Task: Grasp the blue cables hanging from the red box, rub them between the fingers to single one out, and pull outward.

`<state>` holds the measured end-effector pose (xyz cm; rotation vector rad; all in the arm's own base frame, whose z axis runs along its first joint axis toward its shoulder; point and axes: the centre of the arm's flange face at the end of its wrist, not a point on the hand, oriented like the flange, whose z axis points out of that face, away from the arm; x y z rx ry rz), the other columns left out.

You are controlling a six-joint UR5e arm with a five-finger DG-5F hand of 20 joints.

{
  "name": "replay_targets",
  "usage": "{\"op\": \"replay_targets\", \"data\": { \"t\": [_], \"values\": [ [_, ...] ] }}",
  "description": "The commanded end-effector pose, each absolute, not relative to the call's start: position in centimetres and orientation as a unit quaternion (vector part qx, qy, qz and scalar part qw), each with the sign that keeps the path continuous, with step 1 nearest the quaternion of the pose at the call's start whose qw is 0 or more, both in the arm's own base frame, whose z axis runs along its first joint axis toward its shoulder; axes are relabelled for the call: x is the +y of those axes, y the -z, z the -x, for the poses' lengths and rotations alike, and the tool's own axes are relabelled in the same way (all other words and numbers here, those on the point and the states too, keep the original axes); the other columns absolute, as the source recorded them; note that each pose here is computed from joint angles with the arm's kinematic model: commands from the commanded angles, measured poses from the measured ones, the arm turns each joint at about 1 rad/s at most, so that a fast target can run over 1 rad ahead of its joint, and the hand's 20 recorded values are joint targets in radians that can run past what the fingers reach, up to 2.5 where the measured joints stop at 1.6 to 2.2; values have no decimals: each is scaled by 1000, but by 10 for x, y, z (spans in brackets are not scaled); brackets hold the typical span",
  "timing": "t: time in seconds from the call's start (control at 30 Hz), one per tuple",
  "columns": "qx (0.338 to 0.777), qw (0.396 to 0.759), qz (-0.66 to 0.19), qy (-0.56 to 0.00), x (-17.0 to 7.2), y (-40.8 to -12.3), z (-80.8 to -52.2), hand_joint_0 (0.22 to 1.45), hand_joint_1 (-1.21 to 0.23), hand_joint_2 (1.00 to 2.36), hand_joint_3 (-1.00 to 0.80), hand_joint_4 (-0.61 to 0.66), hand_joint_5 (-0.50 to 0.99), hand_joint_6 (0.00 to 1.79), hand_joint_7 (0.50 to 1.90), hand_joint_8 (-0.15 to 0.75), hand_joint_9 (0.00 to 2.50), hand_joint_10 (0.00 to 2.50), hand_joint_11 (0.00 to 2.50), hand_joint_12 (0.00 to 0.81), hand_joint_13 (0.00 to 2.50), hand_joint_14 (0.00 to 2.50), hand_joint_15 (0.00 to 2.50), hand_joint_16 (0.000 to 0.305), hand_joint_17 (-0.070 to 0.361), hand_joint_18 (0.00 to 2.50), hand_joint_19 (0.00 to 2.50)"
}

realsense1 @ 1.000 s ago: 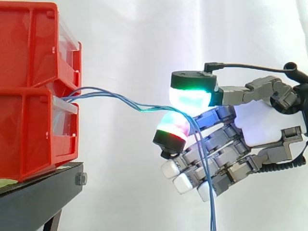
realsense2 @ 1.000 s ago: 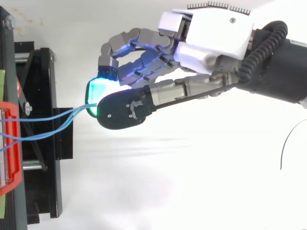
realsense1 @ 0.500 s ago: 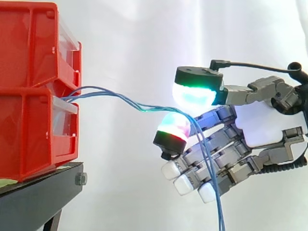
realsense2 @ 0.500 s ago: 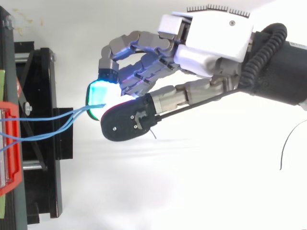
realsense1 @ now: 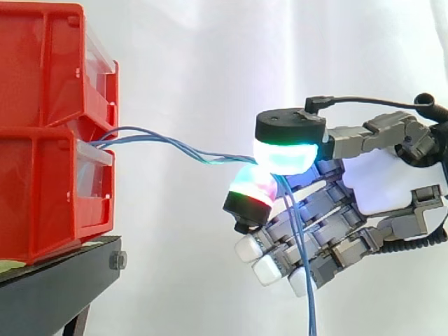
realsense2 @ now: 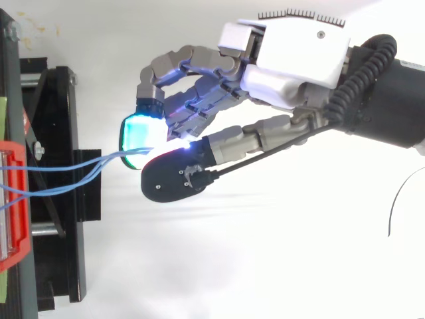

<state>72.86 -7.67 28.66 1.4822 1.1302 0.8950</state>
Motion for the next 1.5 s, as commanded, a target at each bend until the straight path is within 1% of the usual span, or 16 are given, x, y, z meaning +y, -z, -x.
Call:
{"op": "replay_targets", "data": {
  "t": [0.0,0.07,0.23,0.37,0.4,0.53,0.63,0.8,0.87,1.0,1.1,1.3,1.47],
  "values": [
    [470,511,-616,-372,-76,-286,-729,697,-900,1016,-217,170,-166,738,997,227,731,9,410,324,736,13,340,44,99,659,467],
    [470,511,-616,-372,-76,-286,-729,705,-924,1015,-239,170,-172,749,985,227,720,9,394,324,733,14,338,44,99,660,459],
    [469,512,-615,-373,-76,-288,-729,722,-948,1014,-277,159,-207,787,889,215,631,8,389,325,719,12,336,44,100,662,433],
    [469,512,-616,-373,-76,-288,-729,723,-946,1014,-292,161,-210,789,878,213,626,8,389,319,711,12,336,44,100,662,440],
    [469,511,-616,-373,-76,-287,-729,712,-939,1013,-296,165,-210,788,874,213,626,8,393,320,711,12,334,44,100,662,441],
    [469,512,-615,-374,-75,-288,-729,623,-908,1003,-441,178,-205,781,883,222,656,8,405,323,720,13,355,45,101,655,483],
    [469,511,-616,-373,-76,-287,-728,576,-840,1000,-500,200,-195,771,902,236,704,9,409,330,737,13,358,46,102,655,499],
    [470,511,-616,-372,-76,-286,-729,563,-751,1000,-494,217,-176,754,931,246,753,9,408,335,764,13,352,46,104,666,516],
    [470,511,-616,-373,-75,-287,-729,585,-702,1003,-443,206,-174,751,936,244,765,9,411,335,771,13,355,46,102,666,520],
    [470,511,-616,-373,-75,-287,-729,607,-684,1009,-369,195,-172,748,957,243,776,9,415,330,773,13,357,45,102,669,512],
    [470,511,-616,-373,-75,-286,-729,638,-707,1011,-340,199,-190,767,894,241,769,11,412,330,786,13,355,45,102,681,508],
    [471,510,-615,-373,-74,-287,-729,722,-782,1012,-322,198,-196,776,860,235,756,10,411,326,805,13,351,45,100,722,481],
    [471,510,-615,-373,-73,-286,-729,809,-834,1012,-332,166,-204,775,855,217,709,8,402,320,777,14,339,44,98,697,491]
  ]
}}
